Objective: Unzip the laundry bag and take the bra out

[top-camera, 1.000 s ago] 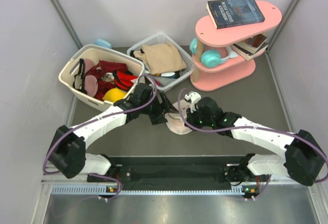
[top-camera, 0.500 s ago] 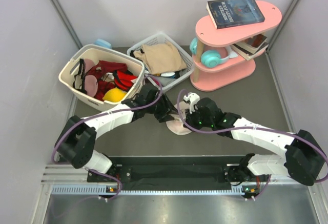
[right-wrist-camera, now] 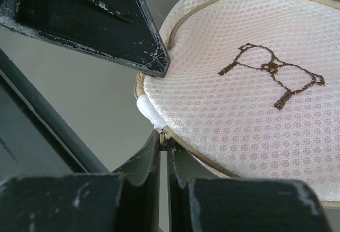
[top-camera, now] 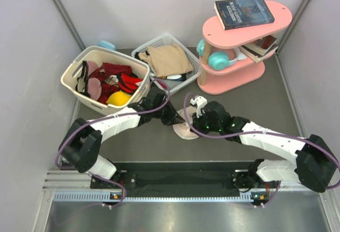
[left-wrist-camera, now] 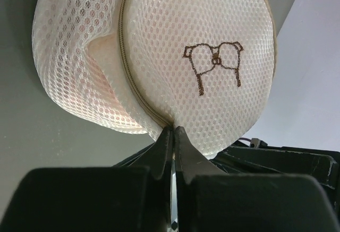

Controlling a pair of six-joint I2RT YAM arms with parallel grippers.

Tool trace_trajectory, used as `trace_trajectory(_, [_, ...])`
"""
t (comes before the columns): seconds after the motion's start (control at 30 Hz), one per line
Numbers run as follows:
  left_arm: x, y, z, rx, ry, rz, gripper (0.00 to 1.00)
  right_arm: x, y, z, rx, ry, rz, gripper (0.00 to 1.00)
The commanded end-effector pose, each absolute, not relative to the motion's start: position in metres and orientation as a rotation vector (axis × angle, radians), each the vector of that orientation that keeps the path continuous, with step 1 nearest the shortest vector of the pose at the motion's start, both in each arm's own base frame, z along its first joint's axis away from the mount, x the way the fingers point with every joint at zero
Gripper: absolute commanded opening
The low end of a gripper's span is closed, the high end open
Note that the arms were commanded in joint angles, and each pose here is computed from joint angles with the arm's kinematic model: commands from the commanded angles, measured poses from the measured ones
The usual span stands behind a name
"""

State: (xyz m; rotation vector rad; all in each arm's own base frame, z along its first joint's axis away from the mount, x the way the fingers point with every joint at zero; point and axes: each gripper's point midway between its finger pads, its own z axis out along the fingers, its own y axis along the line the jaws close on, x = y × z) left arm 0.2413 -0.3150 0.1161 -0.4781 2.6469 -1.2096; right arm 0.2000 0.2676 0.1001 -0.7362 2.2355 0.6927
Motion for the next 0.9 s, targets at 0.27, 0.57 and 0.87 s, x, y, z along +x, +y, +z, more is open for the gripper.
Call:
trace_trajectory(0.27, [0.254, -0.319, 0.141, -0.358, 2.567, -1.204, 0.00, 0.202, 0.272, 0.117, -0.690, 2.190, 0.714, 0.00])
trace_trajectory(0.57, [0.257, -0.299, 0.139, -0.360, 2.556, -1.129, 0.00, 0.212, 0.236, 0.113, -0.560, 2.233, 0.634, 0.00])
trace_trajectory(0.87, [0.260, -0.292, 0.139, -0.320, 2.557, -1.081, 0.00, 0.214, 0.221, 0.108, -0.527, 2.259, 0.625, 0.00])
